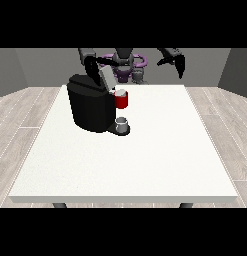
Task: Insert the coffee pod into the coffee machine and close the lid
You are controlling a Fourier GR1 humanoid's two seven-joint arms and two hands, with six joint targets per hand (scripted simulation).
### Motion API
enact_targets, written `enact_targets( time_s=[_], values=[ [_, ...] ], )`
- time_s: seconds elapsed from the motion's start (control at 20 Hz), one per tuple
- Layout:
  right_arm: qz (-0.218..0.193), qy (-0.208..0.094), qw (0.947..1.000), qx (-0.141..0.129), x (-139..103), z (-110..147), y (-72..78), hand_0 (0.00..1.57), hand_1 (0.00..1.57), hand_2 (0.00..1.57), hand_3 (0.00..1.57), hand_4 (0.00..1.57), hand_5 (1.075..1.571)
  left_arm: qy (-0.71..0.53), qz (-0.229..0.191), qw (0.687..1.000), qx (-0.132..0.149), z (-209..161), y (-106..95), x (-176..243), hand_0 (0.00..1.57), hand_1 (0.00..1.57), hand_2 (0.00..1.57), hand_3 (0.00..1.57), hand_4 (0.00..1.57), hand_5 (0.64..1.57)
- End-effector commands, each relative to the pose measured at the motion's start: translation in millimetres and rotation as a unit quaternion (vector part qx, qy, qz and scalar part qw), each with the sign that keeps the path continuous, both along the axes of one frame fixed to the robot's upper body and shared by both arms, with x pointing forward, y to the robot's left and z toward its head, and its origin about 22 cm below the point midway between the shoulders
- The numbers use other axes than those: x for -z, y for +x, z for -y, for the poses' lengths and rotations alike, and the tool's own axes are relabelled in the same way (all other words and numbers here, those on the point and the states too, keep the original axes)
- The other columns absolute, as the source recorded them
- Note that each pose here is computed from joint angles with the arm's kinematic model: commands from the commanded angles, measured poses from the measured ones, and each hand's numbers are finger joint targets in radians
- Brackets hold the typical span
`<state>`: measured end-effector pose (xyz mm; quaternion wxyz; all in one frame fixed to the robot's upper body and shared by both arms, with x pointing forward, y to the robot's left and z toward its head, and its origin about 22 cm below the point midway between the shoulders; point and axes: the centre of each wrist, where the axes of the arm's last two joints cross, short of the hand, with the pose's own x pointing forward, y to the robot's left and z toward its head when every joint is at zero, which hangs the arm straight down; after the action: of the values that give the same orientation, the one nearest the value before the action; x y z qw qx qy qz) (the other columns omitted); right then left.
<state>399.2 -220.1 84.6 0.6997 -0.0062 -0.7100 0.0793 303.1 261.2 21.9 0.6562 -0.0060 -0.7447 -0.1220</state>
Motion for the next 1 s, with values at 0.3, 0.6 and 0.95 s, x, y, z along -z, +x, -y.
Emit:
enact_targets(
  time_s=[0.3,0.6,0.95],
  values=[
    [0.067,-0.051,0.996,-0.029,-50,-22,20.3,0.0,0.0,0.0,0.0,0.04,1.571,-0.001,0.007,1.0,0.016,17,2,-8,0.0,0.0,0.0,0.0,0.36,1.571],
    [0.085,-0.055,0.9937,-0.049,-62,-58,21.3,0.0,0.0,0.0,0.0,0.0,1.571,0.0,0.027,0.999,0.02,1,3,-9,0.0,0.0,0.0,0.0,0.36,1.571],
    [0.121,-0.118,0.9847,-0.042,-108,-78,28.0,0.0,0.0,0.0,0.0,0.08,1.571,0.012,0.023,0.999,0.045,11,11,-22,0.0,0.0,0.0,0.0,0.33,1.571]
  ],
)
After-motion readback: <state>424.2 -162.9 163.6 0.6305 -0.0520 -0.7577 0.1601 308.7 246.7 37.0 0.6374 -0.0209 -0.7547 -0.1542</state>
